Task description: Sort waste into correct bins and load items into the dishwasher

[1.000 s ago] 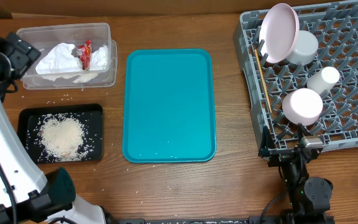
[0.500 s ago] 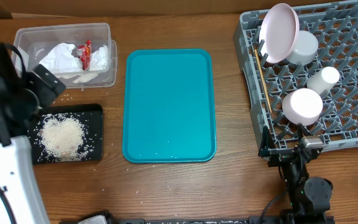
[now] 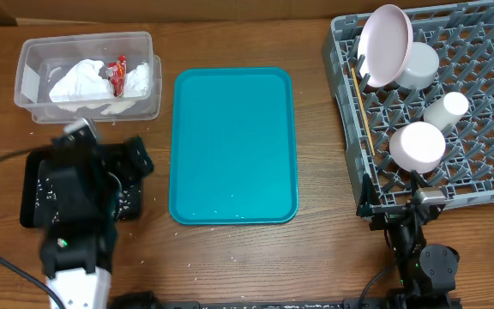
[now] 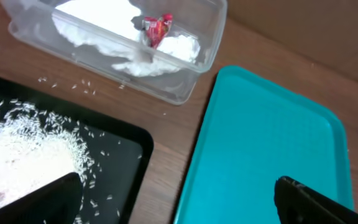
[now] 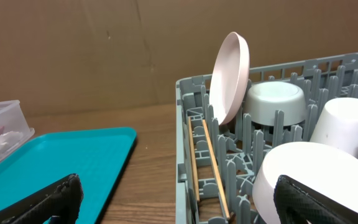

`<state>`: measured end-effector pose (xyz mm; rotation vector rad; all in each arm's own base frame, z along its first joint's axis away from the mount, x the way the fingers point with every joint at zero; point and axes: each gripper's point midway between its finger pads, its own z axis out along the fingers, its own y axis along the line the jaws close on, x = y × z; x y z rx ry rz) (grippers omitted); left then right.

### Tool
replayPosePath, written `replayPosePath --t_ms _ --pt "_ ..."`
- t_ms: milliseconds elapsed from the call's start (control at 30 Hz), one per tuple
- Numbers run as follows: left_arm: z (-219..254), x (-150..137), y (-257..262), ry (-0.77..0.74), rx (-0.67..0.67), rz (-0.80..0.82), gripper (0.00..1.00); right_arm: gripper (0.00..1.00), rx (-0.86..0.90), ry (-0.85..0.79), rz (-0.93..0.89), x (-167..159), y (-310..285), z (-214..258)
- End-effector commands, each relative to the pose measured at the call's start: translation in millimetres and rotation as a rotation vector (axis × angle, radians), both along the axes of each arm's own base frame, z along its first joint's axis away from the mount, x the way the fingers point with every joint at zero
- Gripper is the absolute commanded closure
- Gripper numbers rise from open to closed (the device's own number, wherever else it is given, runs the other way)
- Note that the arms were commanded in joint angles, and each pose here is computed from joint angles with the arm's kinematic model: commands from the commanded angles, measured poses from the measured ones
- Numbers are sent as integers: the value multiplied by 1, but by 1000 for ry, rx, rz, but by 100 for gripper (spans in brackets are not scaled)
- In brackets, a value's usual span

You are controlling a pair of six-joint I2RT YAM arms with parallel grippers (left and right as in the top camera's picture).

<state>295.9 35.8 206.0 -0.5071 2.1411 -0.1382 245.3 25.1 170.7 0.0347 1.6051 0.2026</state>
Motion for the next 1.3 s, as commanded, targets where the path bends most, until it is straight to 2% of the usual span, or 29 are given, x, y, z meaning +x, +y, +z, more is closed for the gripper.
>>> replayPosePath --t_ms 0,233,367,600,967,1267 --pt "-29 -10 -7 -26 95 -88 0 0 -3 -7 -4 0 -1 -1" --pt "-76 -24 -13 -134 139 -115 0 0 -3 -7 -4 0 -1 -1" --pt "-86 -27 -20 -234 152 -134 0 0 -3 -7 -4 0 -1 -1" --pt "-88 -34 -36 -372 196 -194 0 0 -3 -7 -4 0 -1 -1" --pt "-79 -46 -38 -404 247 -178 0 0 -3 -7 -4 0 -1 -1" --pt "-58 -48 -42 -499 249 -186 0 0 -3 -7 -4 0 -1 -1"
